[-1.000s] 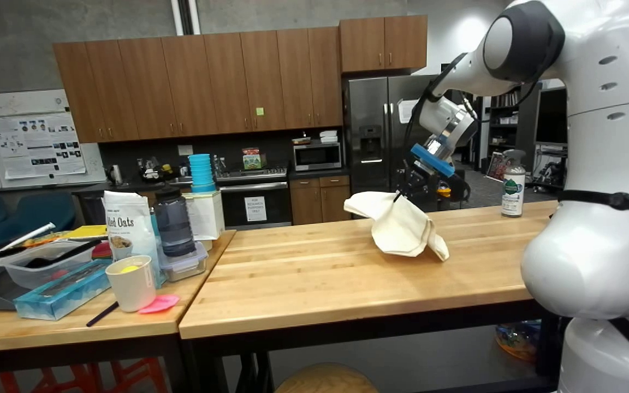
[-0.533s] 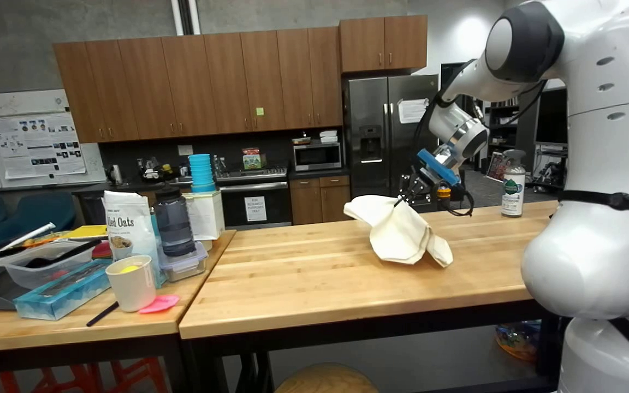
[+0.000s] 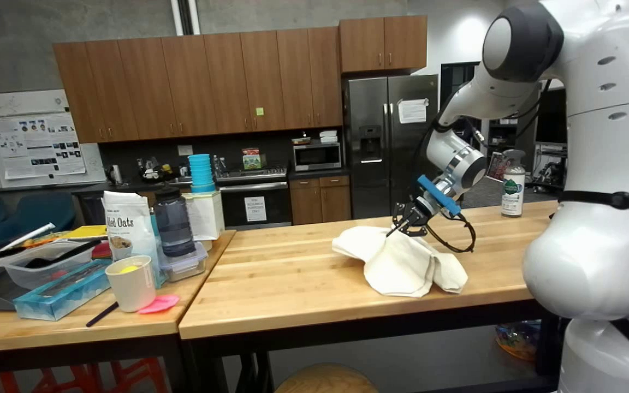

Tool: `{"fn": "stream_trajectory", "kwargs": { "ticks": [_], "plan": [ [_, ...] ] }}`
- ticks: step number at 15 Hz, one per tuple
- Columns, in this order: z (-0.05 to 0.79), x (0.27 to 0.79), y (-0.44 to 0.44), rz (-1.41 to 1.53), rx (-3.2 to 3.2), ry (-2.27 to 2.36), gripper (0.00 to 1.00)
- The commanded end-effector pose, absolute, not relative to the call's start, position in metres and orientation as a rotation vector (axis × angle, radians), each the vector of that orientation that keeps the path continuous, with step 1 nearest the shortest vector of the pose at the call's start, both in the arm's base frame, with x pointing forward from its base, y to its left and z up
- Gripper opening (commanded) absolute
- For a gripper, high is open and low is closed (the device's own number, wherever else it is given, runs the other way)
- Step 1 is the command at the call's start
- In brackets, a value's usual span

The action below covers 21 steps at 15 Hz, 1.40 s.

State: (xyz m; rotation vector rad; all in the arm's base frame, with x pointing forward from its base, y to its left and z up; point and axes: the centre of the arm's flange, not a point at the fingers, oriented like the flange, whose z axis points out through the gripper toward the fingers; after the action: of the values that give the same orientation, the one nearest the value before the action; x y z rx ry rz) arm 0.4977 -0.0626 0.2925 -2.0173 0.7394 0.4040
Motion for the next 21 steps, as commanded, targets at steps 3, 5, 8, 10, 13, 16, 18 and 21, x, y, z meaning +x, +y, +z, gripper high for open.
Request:
{"fn": "stream_trajectory", "kwargs": {
  "ticks": [3,5,8,10,13,16,18,21],
  "plan": [
    [0.24,0.454,0.032,0.566,-1.969,0.642,0.01],
    [0.236,0.444,0.045,0.516,-1.955,0.647,0.01],
    [0.242,0.429,0.037,0.415,-1.959,0.689,0.01],
    [0.261,0.423,0.016,0.385,-2.024,0.722,0.01],
    [0.304,0.43,-0.011,0.338,-2.14,0.744,0.01],
    [0.351,0.451,-0.024,0.335,-2.324,0.738,0.01],
    [0.376,0.468,-0.028,0.335,-2.473,0.704,0.01],
    [0.399,0.499,-0.024,0.295,-2.664,0.57,0.01]
  ]
}}
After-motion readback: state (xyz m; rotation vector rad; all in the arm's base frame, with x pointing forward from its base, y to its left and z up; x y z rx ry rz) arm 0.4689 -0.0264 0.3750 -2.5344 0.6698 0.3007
